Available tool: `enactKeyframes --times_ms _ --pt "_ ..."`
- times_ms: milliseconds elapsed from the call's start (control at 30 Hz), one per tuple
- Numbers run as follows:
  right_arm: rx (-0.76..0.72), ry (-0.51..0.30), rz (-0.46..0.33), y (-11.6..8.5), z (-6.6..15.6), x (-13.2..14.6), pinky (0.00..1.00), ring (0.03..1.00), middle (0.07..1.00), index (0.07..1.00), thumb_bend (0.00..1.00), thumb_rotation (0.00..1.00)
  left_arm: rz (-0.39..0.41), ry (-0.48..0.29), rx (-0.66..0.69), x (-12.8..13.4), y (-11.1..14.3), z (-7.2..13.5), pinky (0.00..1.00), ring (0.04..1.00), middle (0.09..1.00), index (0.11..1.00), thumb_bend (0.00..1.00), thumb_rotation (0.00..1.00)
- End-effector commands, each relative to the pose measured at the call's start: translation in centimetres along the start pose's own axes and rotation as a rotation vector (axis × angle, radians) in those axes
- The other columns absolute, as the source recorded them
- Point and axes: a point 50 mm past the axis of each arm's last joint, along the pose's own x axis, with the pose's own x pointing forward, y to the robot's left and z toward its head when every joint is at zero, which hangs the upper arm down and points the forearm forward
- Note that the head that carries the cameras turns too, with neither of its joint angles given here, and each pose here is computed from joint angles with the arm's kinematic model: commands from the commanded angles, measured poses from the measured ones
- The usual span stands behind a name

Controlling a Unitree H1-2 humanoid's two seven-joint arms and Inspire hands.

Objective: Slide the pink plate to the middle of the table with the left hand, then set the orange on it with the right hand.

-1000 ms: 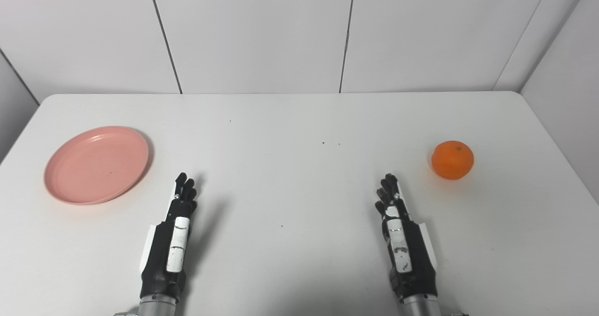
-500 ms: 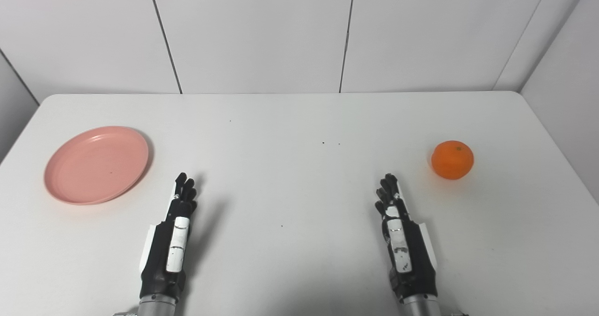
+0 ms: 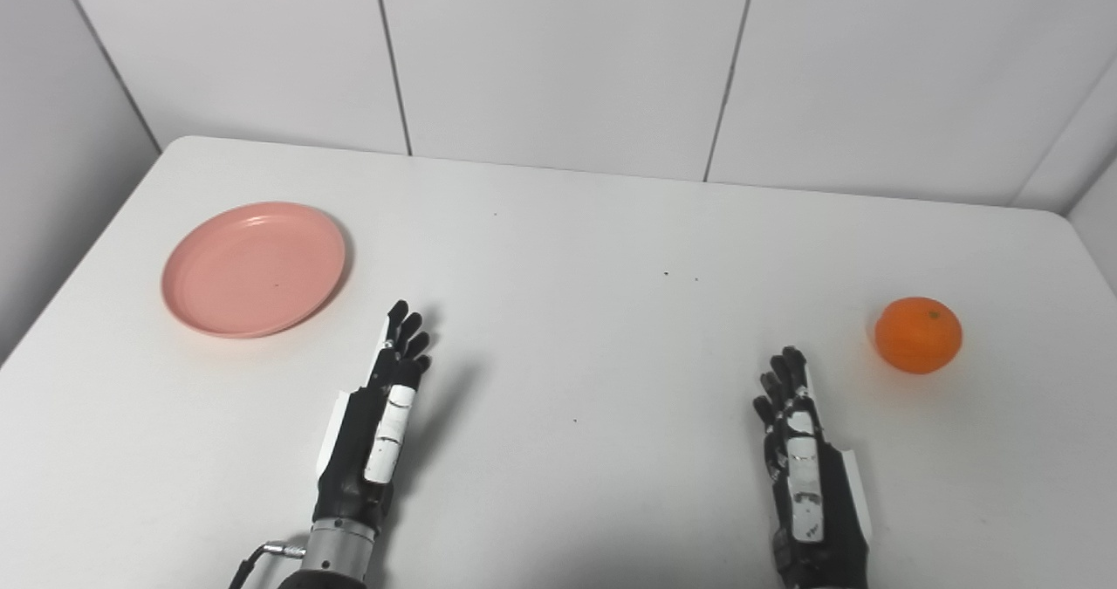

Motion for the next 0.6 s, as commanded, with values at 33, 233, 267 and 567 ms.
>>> enactKeyframes --times_ms 33,233,267,567 --pt "-0.027 0.088 -0.031 -3.5 -3.2 -2.6 1.0 0.997 0.991 0.988 0.82 0.97 0.036 0.185 0.035 -6.5 0.7 -3.8 0.9 0.946 0.974 0.973 0.64 0.95" --pt "0.001 0.087 -0.02 -4.2 -3.8 -2.4 1.0 1.0 1.0 1.0 0.8 0.98 0.04 0.179 0.023 -5.9 0.2 -3.9 0.85 0.922 0.954 0.949 0.62 0.89" --pt "0.007 0.086 -0.018 -4.2 -3.9 -2.4 1.0 1.0 1.0 1.0 0.8 0.98 0.041 0.177 0.022 -5.8 0.2 -3.9 0.84 0.921 0.953 0.948 0.62 0.89" --pt "0.024 0.084 -0.013 -4.1 -4.7 -2.1 1.0 1.0 1.0 1.0 0.79 1.0 0.059 0.115 0.015 -4.4 1.1 -3.0 0.83 0.902 0.932 0.929 0.63 0.86"
